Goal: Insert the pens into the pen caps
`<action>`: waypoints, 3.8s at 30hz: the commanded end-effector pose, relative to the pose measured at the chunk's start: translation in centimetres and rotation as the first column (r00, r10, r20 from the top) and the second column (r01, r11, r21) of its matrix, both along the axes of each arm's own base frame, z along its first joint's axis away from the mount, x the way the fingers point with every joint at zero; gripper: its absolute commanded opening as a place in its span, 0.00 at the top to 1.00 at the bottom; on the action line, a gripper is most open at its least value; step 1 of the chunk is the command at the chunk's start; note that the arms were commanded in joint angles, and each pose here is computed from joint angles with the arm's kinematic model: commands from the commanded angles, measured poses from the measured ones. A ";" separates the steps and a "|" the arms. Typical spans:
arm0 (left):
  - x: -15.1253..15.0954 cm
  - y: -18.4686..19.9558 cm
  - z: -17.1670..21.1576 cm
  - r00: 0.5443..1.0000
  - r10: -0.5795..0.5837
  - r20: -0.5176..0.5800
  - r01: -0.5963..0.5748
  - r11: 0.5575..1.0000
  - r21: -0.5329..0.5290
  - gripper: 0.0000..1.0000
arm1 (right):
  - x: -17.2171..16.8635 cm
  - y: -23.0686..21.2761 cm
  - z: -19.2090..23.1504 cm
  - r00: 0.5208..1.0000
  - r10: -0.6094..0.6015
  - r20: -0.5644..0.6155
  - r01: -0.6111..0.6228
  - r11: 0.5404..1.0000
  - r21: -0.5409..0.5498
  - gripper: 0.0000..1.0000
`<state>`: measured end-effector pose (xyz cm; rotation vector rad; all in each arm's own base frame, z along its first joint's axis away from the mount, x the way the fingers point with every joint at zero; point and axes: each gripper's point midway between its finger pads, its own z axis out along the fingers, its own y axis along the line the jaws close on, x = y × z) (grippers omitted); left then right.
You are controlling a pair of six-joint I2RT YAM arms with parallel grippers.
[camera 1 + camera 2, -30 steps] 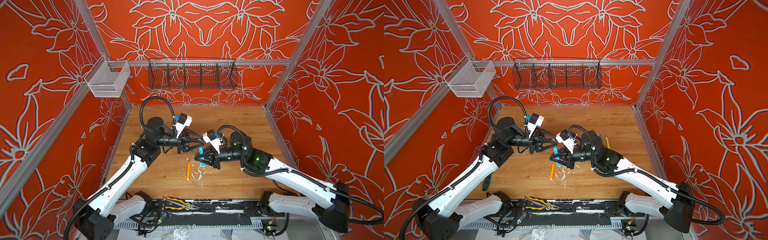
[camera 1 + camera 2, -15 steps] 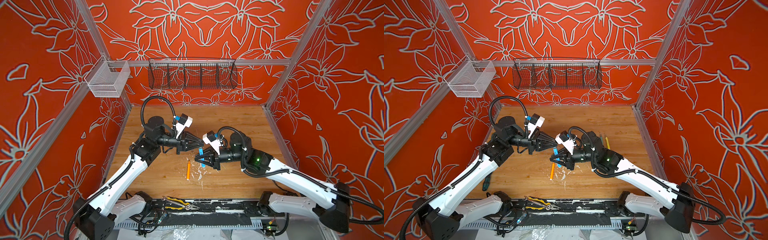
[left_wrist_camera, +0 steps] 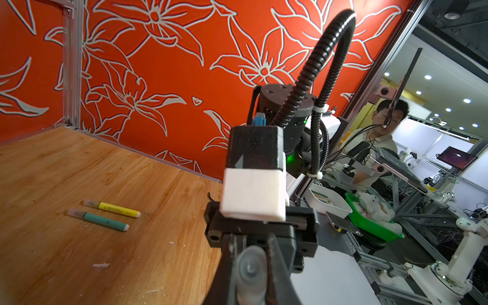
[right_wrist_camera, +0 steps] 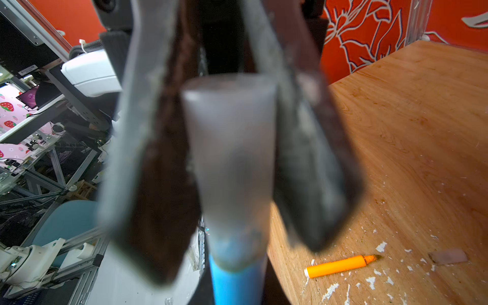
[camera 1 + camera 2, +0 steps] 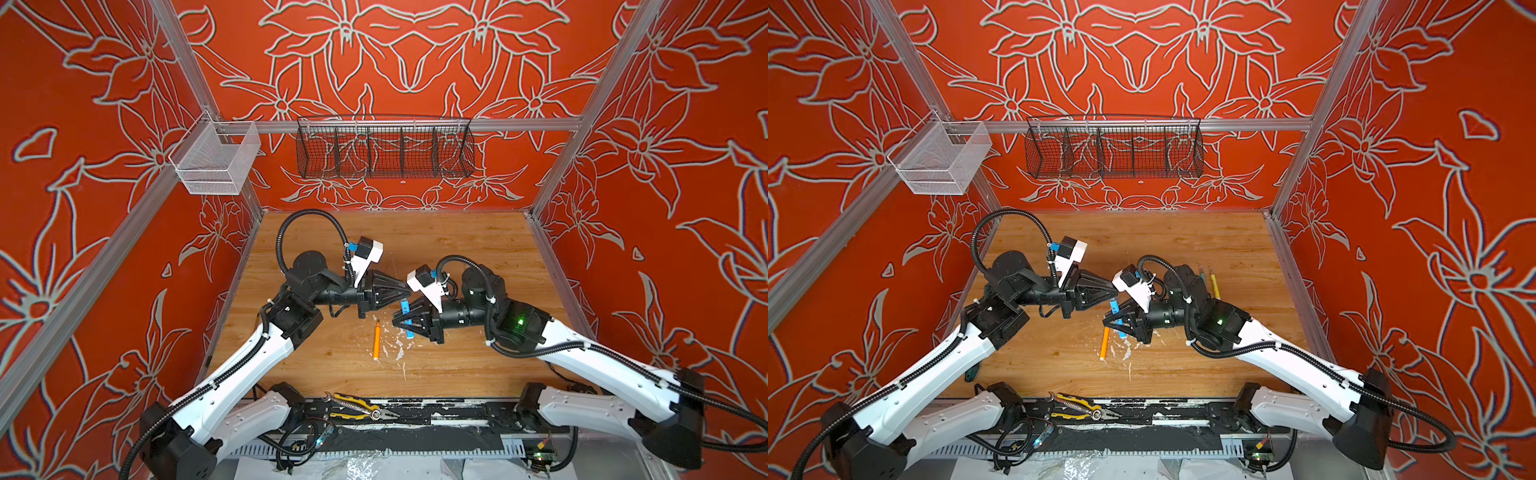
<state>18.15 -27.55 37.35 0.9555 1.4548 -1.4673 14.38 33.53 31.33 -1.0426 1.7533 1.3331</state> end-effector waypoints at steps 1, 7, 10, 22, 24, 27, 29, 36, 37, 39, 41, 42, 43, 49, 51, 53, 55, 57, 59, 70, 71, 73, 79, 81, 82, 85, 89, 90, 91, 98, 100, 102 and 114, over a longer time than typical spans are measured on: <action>-3.9 -1.0 -3.0 0.979 -0.202 -0.030 0.203 0.978 0.037 1.00 | 2.3 -0.9 9.1 0.985 -0.130 0.116 0.096 0.960 0.263 1.00; -6.4 -0.2 -2.8 0.948 -0.319 -0.013 0.319 0.943 0.095 1.00 | 0.1 -2.4 11.3 0.996 0.058 0.068 -0.077 0.938 0.337 1.00; -7.0 -0.2 -2.8 0.923 -0.381 -0.049 0.384 0.918 0.097 1.00 | -0.3 -2.9 11.7 0.992 0.109 0.061 -0.123 0.933 0.337 1.00; -8.1 -1.1 -4.2 0.893 -0.433 -0.122 0.445 0.889 0.109 1.00 | 1.6 -3.7 11.7 0.992 -0.034 0.118 -0.001 0.958 0.285 1.00; -8.2 -1.3 -4.4 0.888 -0.440 -0.134 0.455 0.884 0.111 1.00 | 2.1 -3.8 11.9 0.990 -0.064 0.123 0.026 0.956 0.291 1.00; -8.3 -1.5 -4.6 0.881 -0.450 -0.148 0.467 0.877 0.114 1.00 | 2.4 -3.9 12.2 0.986 -0.092 0.136 0.047 0.952 0.302 1.00; -8.2 -1.8 -5.0 0.878 -0.451 -0.162 0.471 0.873 0.124 1.00 | 2.5 -3.9 12.6 0.984 -0.097 0.146 0.047 0.948 0.314 1.00; -8.4 -2.4 -5.8 0.867 -0.463 -0.186 0.490 0.861 0.136 1.00 | 2.7 -4.2 14.7 0.972 -0.133 0.194 0.054 0.929 0.367 1.00; -8.5 -2.3 -5.9 0.866 -0.464 -0.187 0.491 0.861 0.136 1.00 | 2.8 -4.3 15.1 0.967 -0.146 0.207 0.060 0.927 0.371 1.00; -8.5 -2.4 -5.9 0.865 -0.465 -0.187 0.492 0.860 0.137 1.00 | 3.0 -4.7 15.8 0.958 -0.172 0.230 0.075 0.923 0.378 1.00; -8.5 -2.4 -5.9 0.864 -0.466 -0.190 0.493 0.859 0.137 1.00 | 3.2 -5.0 16.6 0.947 -0.200 0.250 0.088 0.914 0.397 1.00; -8.6 -2.4 -5.9 0.863 -0.468 -0.191 0.496 0.858 0.137 1.00 | 3.2 -5.1 16.9 0.944 -0.207 0.258 0.089 0.911 0.403 1.00; -8.6 -2.4 -6.0 0.862 -0.469 -0.193 0.496 0.857 0.137 1.00 | 3.4 -5.2 17.1 0.940 -0.220 0.261 0.100 0.908 0.408 1.00; -8.5 -2.6 -6.0 0.862 -0.470 -0.190 0.496 0.858 0.132 1.00 | 3.7 -5.2 17.6 0.940 -0.233 0.247 0.107 0.894 0.436 1.00; -8.4 -2.6 -6.0 0.863 -0.470 -0.187 0.495 0.859 0.129 1.00 | 3.8 -5.1 17.5 0.943 -0.229 0.240 0.101 0.888 0.449 1.00; -8.2 -2.8 -6.0 0.871 -0.457 -0.182 0.482 0.867 0.128 1.00 | 3.7 -5.0 17.5 0.947 -0.219 0.234 0.090 0.883 0.460 1.00; -7.9 -2.9 -6.0 0.882 -0.441 -0.164 0.463 0.877 0.129 1.00 | 3.9 -4.6 17.1 0.955 -0.199 0.218 0.083 0.890 0.449 1.00; -7.7 -3.0 -5.7 0.889 -0.434 -0.147 0.451 0.885 0.114 1.00 | 3.9 -4.3 16.9 0.962 -0.183 0.204 0.074 0.889 0.451 1.00; -7.4 -3.0 -5.3 0.895 -0.430 -0.117 0.442 0.892 0.097 1.00 | 3.8 -4.0 16.6 0.968 -0.155 0.195 0.053 0.894 0.445 1.00; -4.2 -1.8 -2.8 0.934 -0.347 -0.082 0.350 0.936 0.026 0.85 | 3.9 -3.1 12.9 0.986 -0.098 0.132 0.049 0.942 0.332 1.00; -3.8 -1.6 -2.4 0.940 -0.333 -0.077 0.335 0.942 0.015 0.78 | 3.9 -3.0 12.5 0.987 -0.096 0.127 0.051 0.946 0.321 1.00; -3.0 -0.9 -1.7 0.951 -0.300 -0.068 0.300 0.954 -0.015 0.65 | 4.0 -3.0 11.9 0.989 -0.095 0.118 0.055 0.950 0.307 1.00; -0.5 1.2 -0.3 0.979 -0.194 -0.069 0.188 0.979 -0.083 0.03 | 4.6 -2.9 10.0 0.988 -0.117 0.102 0.089 0.965 0.246 1.00; 0.2 2.1 0.2 0.987 -0.150 -0.059 0.144 0.984 -0.105 0.03 | 4.9 -3.0 9.1 0.987 -0.134 0.093 0.112 0.971 0.210 1.00; 0.4 2.5 0.4 0.989 -0.136 -0.059 0.129 0.986 -0.108 0.03 | 5.2 -3.0 8.5 0.985 -0.147 0.088 0.128 0.974 0.188 1.00; 0.9 3.6 0.7 0.996 -0.074 -0.053 0.068 0.991 -0.112 0.03 | 6.6 -3.5 6.2 0.977 -0.210 0.047 0.205 0.974 0.095 1.00; 1.4 5.4 1.0 0.998 0.059 -0.032 -0.061 0.995 -0.083 0.03 | 9.7 -5.4 1.7 0.932 -0.357 -0.057 0.353 0.933 -0.076 1.00; 1.5 5.8 0.9 0.995 0.101 -0.027 -0.102 0.993 -0.065 0.03 | 10.7 -6.1 0.1 0.912 -0.403 -0.074 0.391 0.910 -0.137 1.00; 1.6 6.0 0.6 0.990 0.136 -0.024 -0.137 0.989 -0.047 0.03 | 11.4 -6.7 -1.3 0.894 -0.441 -0.080 0.420 0.887 -0.189 1.00; 1.6 7.1 -0.2 0.967 0.254 -0.025 -0.254 0.967 0.010 0.03 | 17.7 -12.6 -12.0 0.725 -0.689 -0.017 0.541 0.584 -0.605 1.00; 1.4 7.2 -0.3 0.967 0.252 -0.032 -0.252 0.968 0.010 0.03 | 19.3 -14.1 -13.8 0.684 -0.729 0.036 0.554 0.486 -0.676 1.00; 1.1 7.3 -0.4 0.966 0.257 -0.038 -0.257 0.966 0.004 0.03 | 20.9 -15.6 -16.3 0.639 -0.764 0.088 0.549 0.373 -0.748 1.00; 0.5 7.6 -0.8 0.963 0.267 -0.034 -0.266 0.964 0.018 0.03 | 26.0 -20.6 -27.3 0.497 -0.855 0.146 0.423 0.091 -0.902 1.00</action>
